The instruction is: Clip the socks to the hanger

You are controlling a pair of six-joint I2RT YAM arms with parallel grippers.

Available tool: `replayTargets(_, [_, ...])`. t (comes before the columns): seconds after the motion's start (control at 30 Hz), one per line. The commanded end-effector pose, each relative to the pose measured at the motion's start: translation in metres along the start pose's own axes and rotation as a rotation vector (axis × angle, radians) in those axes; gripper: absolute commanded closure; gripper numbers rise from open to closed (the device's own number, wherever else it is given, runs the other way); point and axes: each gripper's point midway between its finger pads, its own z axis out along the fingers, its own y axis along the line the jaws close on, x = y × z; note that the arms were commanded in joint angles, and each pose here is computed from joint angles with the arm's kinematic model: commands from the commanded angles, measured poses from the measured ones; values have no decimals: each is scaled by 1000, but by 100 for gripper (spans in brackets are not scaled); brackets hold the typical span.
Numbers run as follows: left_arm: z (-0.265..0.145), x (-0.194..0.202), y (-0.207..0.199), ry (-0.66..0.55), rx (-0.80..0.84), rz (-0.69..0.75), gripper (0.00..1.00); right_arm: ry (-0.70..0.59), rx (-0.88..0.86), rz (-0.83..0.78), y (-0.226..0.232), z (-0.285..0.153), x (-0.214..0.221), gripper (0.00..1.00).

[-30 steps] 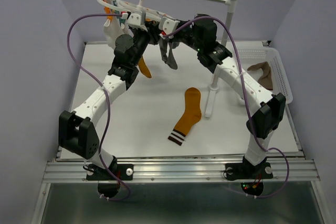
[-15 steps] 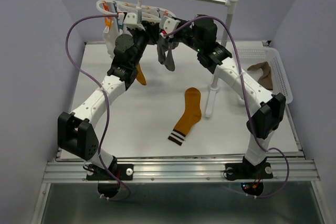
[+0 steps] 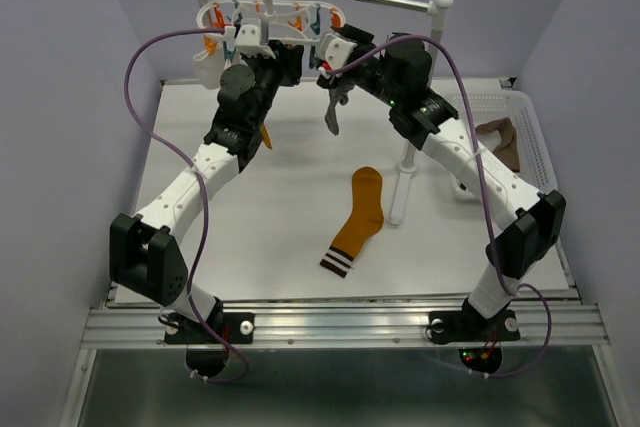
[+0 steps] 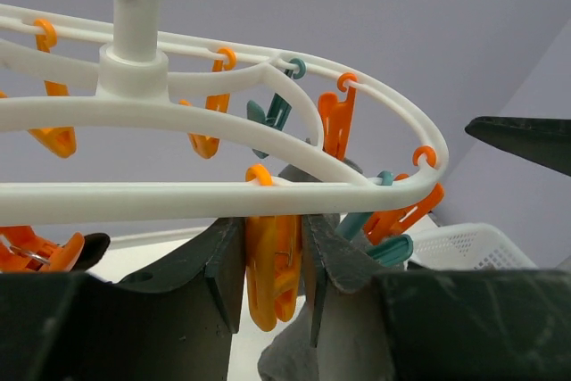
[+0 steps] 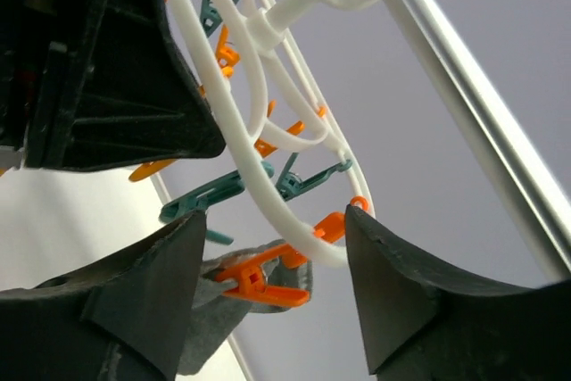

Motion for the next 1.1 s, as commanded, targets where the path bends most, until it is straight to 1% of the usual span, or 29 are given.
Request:
replayTargets(0.0, [-7,-60,-12,-145,22,-21,100,-76,0,-21,-6,-15,-27,27])
replayTargets(0.13, [-8,-60,-12,-144,17,-35,100,-90,-67,-20,10,-27,-30,23])
replayTargets(0.2, [-9,-62,-11,-148,15,-41,100,-95,-114,-35,18,-35,-33,18])
replayTargets(0.23, [-9,-61,-12,-146,17,-48,100,-84,-145,-39,27,-38,-28,16])
replayTargets(0.3, [-10,-61,-12,-146,16,-45,100,-97,-204,-49,37,-49,-32,8])
replayTargets(0.37, [-10,-61,-10,-145,10,-49,100,-63,-309,-59,64,-62,-19,0])
replayTargets(0.43, [-11,-60,-10,-144,8,-54,100,-51,-384,-59,81,-81,-17,0])
replayTargets(0.47, [-11,-59,-10,-144,4,-60,100,-42,-429,-7,100,-88,-8,0])
replayTargets(0.57, [-11,-57,-10,-139,5,-71,100,-24,-479,106,120,-104,-6,0])
replayTargets(0.63, [-11,-54,-10,-132,6,-73,100,11,-542,190,141,-112,3,0])
replayTargets(0.7, [-10,-54,-9,-133,3,-81,100,19,-613,228,159,-118,3,0])
replayTargets(0.73, [-10,-54,-9,-132,3,-82,100,57,-640,289,169,-122,8,0])
replayTargets(0.77, [-11,-54,-9,-132,1,-81,100,78,-645,315,172,-124,11,0])
replayTargets(0.83, [-13,-56,-8,-135,0,-87,100,142,-640,386,185,-127,25,0])
replayTargets(0.87, [-14,-56,-9,-136,0,-89,100,181,-602,450,185,-127,30,0])
replayTargets(0.9, [-15,-57,-9,-137,-1,-89,100,204,-610,473,194,-128,34,0])
replayTargets(0.93, [-16,-58,-8,-140,-8,-91,100,229,-631,485,208,-132,35,0])
replayTargets(0.97, [-16,-57,-5,-141,-22,-93,100,324,-636,495,227,-140,53,0])
replayTargets(1.0, [-17,-58,-5,-143,-25,-93,100,376,-639,486,239,-145,60,0])
replayTargets(1.03, [-17,-58,-4,-141,-27,-93,100,416,-670,473,262,-151,56,0])
replayTargets(1.07, [-17,-57,-4,-138,-28,-93,100,486,-684,456,281,-160,69,0])
